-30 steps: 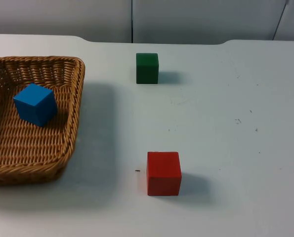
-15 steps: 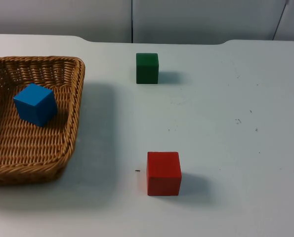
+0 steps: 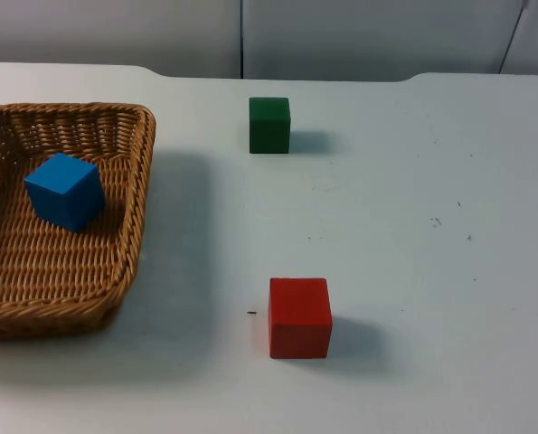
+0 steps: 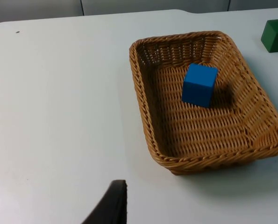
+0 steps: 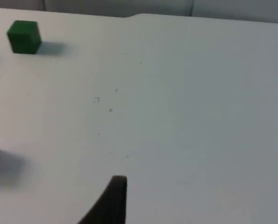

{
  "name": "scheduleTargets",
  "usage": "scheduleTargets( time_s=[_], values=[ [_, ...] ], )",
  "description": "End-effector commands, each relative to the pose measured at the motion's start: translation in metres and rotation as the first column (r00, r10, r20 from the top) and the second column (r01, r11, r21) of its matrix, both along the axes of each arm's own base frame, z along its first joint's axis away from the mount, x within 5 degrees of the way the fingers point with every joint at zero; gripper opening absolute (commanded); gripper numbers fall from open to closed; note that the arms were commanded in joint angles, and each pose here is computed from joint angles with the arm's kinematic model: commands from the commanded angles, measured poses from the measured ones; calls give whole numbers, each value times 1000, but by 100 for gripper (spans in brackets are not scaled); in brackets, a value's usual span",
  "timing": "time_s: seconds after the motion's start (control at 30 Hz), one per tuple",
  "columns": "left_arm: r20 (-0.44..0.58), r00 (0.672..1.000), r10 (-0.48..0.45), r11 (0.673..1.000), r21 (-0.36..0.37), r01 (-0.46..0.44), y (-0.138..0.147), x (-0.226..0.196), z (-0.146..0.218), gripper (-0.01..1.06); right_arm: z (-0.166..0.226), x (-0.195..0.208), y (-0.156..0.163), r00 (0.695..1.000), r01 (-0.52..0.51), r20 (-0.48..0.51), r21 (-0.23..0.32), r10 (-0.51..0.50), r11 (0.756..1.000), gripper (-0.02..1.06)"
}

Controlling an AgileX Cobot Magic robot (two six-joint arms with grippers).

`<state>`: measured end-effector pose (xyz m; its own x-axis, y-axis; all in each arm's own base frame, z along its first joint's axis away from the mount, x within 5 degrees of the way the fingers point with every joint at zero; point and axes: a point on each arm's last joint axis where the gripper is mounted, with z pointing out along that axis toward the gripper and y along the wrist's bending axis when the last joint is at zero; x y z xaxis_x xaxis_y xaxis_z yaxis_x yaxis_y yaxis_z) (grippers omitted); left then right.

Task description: Pick up the basket with the left hand and place the blue cube into the basket with the right hand.

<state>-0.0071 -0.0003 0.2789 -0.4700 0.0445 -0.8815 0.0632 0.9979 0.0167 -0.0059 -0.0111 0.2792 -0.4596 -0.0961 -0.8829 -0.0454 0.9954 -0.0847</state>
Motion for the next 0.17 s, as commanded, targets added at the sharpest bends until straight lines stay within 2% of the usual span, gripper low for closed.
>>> scheduleTargets(
  time_s=[0.0, 0.13],
  values=[
    [12, 1000, -13, 1000, -10, 13, -1, 0, 0, 103, 0, 0, 1, 998, 56, 8, 4, -56, 998, 104],
    [12, 1000, -13, 1000, -10, 13, -1, 0, 0, 103, 0, 0, 1, 994, 108, 8, 4, -108, 994, 104]
  ],
)
